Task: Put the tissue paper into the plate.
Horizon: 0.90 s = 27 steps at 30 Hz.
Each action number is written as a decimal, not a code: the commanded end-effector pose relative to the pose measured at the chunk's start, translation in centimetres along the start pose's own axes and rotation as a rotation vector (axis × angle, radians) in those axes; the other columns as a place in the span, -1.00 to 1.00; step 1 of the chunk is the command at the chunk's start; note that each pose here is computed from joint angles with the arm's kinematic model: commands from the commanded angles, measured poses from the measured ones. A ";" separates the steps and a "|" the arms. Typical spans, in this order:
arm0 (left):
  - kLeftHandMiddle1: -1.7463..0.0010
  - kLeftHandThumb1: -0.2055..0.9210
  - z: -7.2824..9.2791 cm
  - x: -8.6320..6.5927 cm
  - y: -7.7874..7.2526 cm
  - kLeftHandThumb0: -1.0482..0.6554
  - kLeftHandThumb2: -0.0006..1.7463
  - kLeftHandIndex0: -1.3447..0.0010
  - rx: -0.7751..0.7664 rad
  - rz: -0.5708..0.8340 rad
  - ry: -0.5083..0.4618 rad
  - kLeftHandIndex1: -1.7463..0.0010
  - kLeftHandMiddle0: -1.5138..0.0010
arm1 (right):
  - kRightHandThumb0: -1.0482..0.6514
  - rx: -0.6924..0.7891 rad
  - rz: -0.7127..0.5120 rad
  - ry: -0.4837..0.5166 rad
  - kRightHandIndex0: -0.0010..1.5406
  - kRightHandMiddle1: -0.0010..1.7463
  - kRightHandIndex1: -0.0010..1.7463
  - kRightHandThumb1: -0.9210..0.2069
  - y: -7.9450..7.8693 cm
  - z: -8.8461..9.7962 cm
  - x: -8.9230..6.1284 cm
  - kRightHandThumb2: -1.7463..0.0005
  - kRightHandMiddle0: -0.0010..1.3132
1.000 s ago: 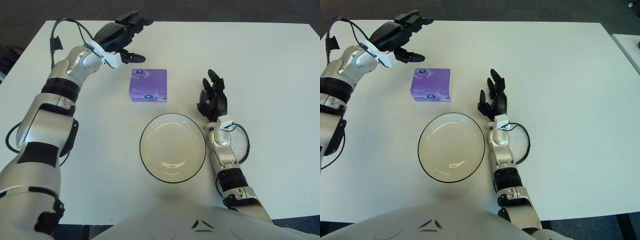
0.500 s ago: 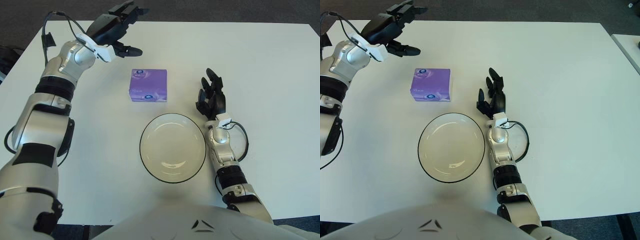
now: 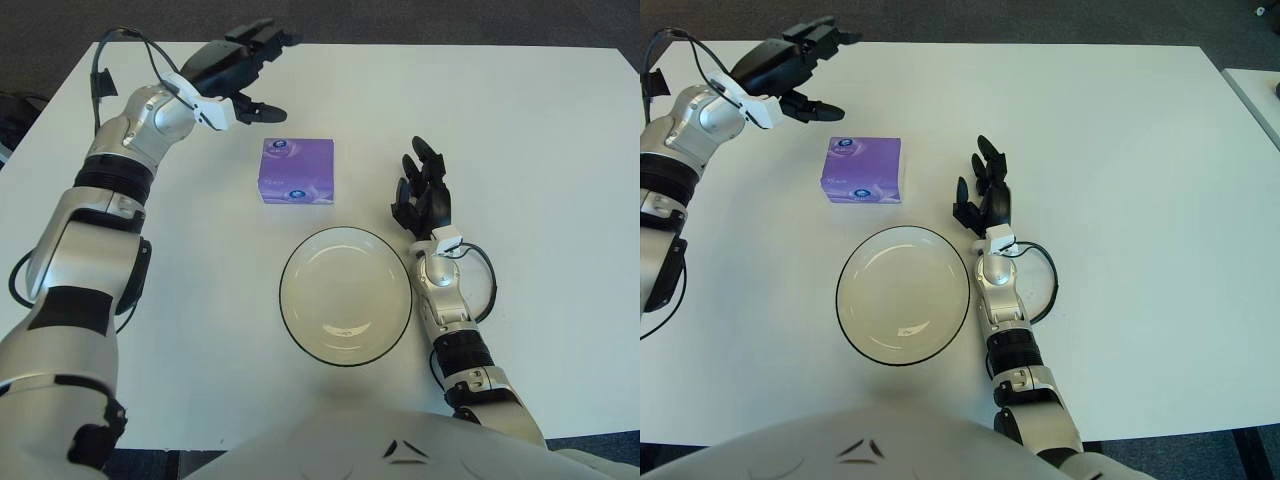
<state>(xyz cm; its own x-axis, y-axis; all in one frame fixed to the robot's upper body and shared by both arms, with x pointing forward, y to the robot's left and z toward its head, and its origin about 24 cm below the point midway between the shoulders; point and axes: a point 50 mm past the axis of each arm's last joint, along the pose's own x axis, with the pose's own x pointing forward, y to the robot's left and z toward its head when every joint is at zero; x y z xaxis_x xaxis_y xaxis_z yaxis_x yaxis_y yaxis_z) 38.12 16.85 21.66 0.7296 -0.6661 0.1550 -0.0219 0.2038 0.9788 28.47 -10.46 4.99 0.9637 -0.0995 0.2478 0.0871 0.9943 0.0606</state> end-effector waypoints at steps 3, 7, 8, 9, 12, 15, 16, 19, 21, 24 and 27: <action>1.00 1.00 0.0 -0.1 -1.1 -1.00 -0.37 1.00 -0.006 -0.084 -0.011 0.37 0.84 | -0.61 -0.065 -0.049 0.363 -0.65 -0.50 -1.00 -1.00 -1.7 -6.4 -5.3 0.18 -1.00; 1.00 1.00 0.1 -0.2 -1.4 -1.00 -0.38 1.00 -0.025 -0.114 -0.013 0.40 0.85 | -0.61 -0.067 -0.060 0.364 -0.66 -0.50 -1.00 -1.00 -1.8 -6.4 -5.4 0.20 -1.00; 1.00 1.00 0.1 -0.2 -1.5 -1.00 -0.39 1.00 -0.027 -0.118 -0.013 0.41 0.85 | -0.61 -0.068 -0.062 0.363 -0.66 -0.50 -1.00 -1.00 -1.9 -6.4 -5.4 0.20 -1.00; 1.00 1.00 0.1 -0.2 -1.5 -1.00 -0.39 1.00 -0.029 -0.120 -0.013 0.41 0.86 | -0.62 -0.069 -0.063 0.363 -0.66 -0.50 -1.00 -1.00 -1.9 -6.4 -5.4 0.21 -1.00; 1.00 1.00 0.1 -0.2 -1.8 -1.00 -0.40 1.00 -0.032 -0.130 -0.013 0.42 0.86 | -0.62 -0.072 -0.070 0.363 -0.65 -0.50 -1.00 -1.00 -1.9 -6.4 -5.4 0.21 -1.00; 1.00 1.00 0.2 -0.3 -2.4 -1.00 -0.42 1.00 -0.036 -0.142 -0.013 0.42 0.85 | -0.62 -0.074 -0.076 0.362 -0.65 -0.49 -0.99 -1.00 -2.0 -6.5 -5.4 0.21 -1.00; 1.00 1.00 0.2 -0.3 -2.5 -1.00 -0.42 1.00 -0.037 -0.143 -0.013 0.42 0.85 | -0.62 -0.075 -0.076 0.362 -0.65 -0.48 -0.99 -1.00 -2.0 -6.5 -5.4 0.21 -1.00; 1.00 1.00 0.2 -0.3 -2.9 -1.00 -0.43 1.00 -0.044 -0.150 -0.013 0.41 0.85 | -0.62 -0.076 -0.077 0.360 -0.64 -0.47 -0.99 -1.00 -2.1 -6.5 -5.4 0.21 -1.00; 1.00 1.00 0.2 -0.4 -3.0 -1.00 -0.44 1.00 -0.048 -0.154 -0.013 0.42 0.85 | -0.62 -0.075 -0.078 0.359 -0.64 -0.47 -0.99 -1.00 -2.1 -6.5 -5.4 0.21 -1.00; 0.99 1.00 0.2 -0.4 -3.3 -1.00 -0.42 1.00 -0.046 -0.170 -0.011 0.43 0.85 | -0.61 -0.074 -0.079 0.355 -0.64 -0.46 -0.99 -1.00 -2.2 -6.4 -5.4 0.21 -1.00; 0.99 1.00 0.2 -0.5 -3.4 -1.00 -0.39 1.00 -0.044 -0.179 -0.010 0.44 0.85 | -0.61 -0.074 -0.080 0.353 -0.63 -0.46 -0.99 -1.00 -2.2 -6.4 -5.4 0.22 -1.00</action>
<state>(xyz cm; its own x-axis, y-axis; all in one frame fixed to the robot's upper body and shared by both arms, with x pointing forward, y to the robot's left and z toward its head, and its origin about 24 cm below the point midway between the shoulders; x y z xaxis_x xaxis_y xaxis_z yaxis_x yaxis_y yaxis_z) 37.96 16.19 19.39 0.7158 -0.6979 0.0249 0.1024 0.1402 0.9848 28.46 -10.63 4.98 0.9605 -0.1293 0.2464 0.1160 0.9909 0.0679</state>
